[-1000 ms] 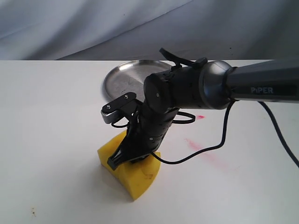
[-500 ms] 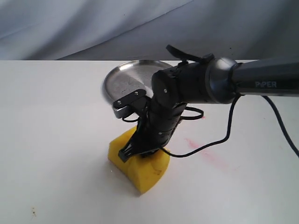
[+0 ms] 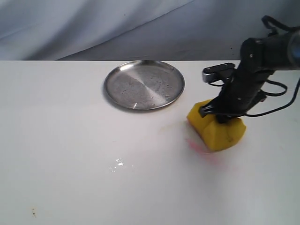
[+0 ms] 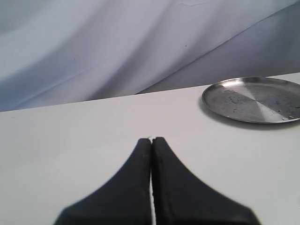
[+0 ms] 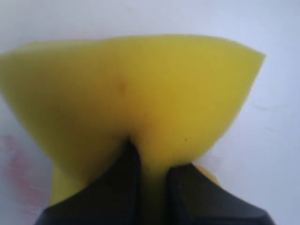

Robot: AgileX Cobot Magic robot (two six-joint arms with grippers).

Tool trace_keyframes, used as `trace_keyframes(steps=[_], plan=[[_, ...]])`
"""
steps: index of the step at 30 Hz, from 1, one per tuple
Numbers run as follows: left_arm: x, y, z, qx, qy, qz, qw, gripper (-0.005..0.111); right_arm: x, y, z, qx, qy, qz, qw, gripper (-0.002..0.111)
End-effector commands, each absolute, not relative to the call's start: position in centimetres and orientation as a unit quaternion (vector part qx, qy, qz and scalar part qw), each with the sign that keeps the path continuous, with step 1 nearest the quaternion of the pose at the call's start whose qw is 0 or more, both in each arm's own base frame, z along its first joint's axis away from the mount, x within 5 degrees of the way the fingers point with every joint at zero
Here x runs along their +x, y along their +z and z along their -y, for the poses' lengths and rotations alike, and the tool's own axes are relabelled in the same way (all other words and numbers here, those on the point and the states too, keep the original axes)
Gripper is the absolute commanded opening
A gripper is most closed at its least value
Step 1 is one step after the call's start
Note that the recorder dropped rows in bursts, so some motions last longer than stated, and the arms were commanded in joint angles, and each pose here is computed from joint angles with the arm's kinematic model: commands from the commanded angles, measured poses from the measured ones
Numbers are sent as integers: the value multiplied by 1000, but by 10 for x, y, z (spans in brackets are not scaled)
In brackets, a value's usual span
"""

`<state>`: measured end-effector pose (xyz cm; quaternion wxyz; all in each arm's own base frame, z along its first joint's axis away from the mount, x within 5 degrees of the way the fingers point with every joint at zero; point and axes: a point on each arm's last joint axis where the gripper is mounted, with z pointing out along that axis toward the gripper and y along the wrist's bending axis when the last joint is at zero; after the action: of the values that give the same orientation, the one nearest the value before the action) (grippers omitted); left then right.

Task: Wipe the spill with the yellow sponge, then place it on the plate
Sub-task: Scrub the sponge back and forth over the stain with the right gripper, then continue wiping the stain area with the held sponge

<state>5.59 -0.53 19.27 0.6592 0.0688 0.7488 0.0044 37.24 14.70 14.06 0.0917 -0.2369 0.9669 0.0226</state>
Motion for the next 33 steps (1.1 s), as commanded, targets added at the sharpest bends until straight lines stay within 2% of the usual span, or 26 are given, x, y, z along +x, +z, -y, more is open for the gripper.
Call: trace_keyframes(steps=[1,5,9,19,33], plan=[[56,195,5,65,2,-745,664,0,386,132,-86,-176,-15,-982,69,0],[56,195,5,65,2,-745,664,0,392,132,-63,-124,-7,-989,75,0],[56,195,5,65,2,-745,664,0,394,133,-72,-110,22,-989,94,0],[56,195,5,65,2,-745,664,0,374,147,-178,-232,57,-963,121,0],[56,195,5,65,2,-745,664,0,272,148,-312,-407,95,-903,100,0]])
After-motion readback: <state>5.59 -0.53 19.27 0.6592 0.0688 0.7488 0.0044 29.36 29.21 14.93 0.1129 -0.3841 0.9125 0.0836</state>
